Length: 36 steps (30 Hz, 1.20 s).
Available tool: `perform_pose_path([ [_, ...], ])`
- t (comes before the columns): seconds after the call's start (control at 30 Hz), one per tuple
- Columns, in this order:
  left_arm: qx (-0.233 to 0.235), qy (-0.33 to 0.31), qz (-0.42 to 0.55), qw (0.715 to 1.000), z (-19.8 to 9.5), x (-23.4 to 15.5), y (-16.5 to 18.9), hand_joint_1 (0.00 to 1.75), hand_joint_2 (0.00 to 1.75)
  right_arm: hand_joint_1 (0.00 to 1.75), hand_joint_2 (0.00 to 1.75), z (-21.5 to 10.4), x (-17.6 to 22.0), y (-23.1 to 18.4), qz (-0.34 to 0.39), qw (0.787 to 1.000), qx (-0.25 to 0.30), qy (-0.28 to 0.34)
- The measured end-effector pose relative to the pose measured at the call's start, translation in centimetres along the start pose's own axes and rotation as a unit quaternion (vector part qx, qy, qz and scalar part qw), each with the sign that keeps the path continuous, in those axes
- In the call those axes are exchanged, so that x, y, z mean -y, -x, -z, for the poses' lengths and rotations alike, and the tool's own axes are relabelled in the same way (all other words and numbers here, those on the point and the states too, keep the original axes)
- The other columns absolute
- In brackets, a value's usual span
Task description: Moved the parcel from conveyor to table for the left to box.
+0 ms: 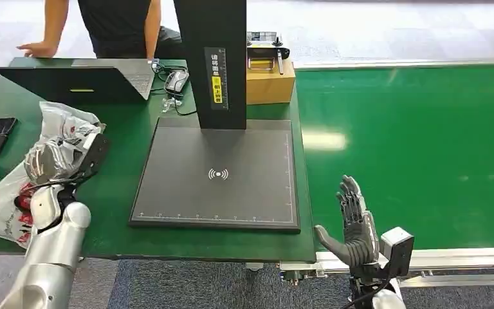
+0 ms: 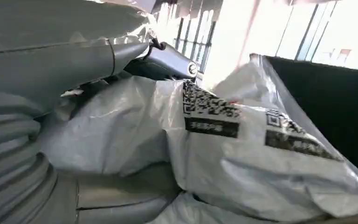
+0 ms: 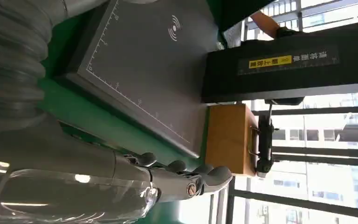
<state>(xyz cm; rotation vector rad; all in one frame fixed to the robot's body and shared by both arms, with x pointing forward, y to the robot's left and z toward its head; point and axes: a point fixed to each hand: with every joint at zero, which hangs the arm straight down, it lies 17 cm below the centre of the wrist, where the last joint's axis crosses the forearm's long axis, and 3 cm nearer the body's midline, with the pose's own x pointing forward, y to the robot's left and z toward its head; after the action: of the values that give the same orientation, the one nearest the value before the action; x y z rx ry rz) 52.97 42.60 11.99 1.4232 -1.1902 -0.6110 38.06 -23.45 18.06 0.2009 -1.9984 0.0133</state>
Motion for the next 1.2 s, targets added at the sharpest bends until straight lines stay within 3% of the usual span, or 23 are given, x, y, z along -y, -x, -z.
perform_pose_path([
  [0.47, 0.032, -0.018, -0.021, 0.999, 1.4, -1.0, -1.1, 0.00, 1.75, 0.00, 1.75, 0.7, 0.0, -0.4, 0.000, 1.000, 0.008, 0.000],
  [0.97, 0.025, -0.030, -0.106, 0.994, -0.8, -1.8, -1.1, 0.00, 1.75, 0.00, 1.75, -0.4, 0.1, 0.2, 0.001, 1.000, -0.002, 0.003],
  [1.13, 0.079, 0.037, -0.306, 0.948, -4.7, -0.6, -5.8, 0.00, 1.75, 0.00, 1.75, -0.7, 0.1, 0.1, 0.002, 1.000, -0.001, 0.003],
  [1.2, 0.113, 0.082, -0.388, 0.911, -6.9, -0.1, -8.7, 0.00, 1.75, 0.00, 1.75, -0.7, -0.1, 0.0, 0.002, 1.000, 0.002, -0.001],
])
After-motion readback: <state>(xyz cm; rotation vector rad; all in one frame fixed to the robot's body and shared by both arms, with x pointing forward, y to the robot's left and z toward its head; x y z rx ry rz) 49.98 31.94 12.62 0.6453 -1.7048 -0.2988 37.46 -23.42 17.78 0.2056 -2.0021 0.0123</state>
